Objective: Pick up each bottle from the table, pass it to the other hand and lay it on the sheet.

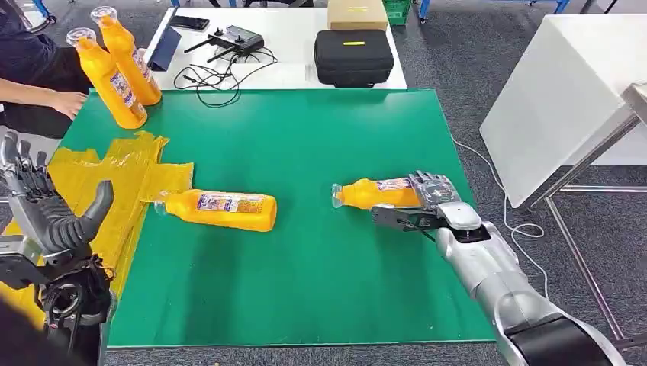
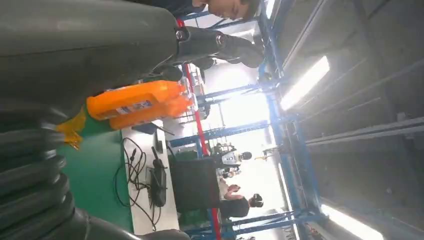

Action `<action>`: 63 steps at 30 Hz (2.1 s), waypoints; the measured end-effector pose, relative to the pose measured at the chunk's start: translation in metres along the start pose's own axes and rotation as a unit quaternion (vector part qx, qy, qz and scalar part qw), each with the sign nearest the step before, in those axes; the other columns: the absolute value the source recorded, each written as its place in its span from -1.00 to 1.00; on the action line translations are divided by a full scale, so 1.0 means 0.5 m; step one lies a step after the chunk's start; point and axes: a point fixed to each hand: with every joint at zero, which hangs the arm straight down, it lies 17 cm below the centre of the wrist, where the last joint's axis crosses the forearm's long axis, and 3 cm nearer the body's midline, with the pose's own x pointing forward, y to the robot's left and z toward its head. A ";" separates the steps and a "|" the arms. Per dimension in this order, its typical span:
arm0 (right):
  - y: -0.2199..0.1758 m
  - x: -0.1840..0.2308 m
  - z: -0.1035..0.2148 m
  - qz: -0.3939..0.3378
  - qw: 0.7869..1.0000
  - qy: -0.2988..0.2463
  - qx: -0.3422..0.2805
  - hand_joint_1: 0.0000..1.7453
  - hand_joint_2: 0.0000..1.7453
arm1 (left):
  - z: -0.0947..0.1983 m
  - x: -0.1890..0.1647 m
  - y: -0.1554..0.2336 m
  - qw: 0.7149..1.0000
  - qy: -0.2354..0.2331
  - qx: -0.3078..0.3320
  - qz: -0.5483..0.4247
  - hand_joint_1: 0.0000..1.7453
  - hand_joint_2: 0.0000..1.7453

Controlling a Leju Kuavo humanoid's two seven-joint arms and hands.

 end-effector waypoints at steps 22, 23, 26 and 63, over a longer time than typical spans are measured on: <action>-0.004 0.002 0.002 0.009 1.000 0.015 0.016 1.00 1.00 | -0.022 -0.002 -0.011 1.000 0.001 0.004 0.012 -1.00 1.00; -0.003 0.002 0.002 0.010 1.000 0.015 0.017 1.00 1.00 | -0.022 -0.003 -0.011 1.000 0.001 0.005 0.012 -1.00 1.00; -0.001 0.005 0.002 0.013 1.000 0.015 0.019 0.38 1.00 | -0.022 -0.003 -0.010 1.000 0.002 0.005 0.012 -1.00 1.00; 0.019 0.053 0.001 0.014 0.999 -0.029 -0.002 1.00 1.00 | 0.017 -0.015 0.027 1.000 0.014 0.012 0.010 -1.00 1.00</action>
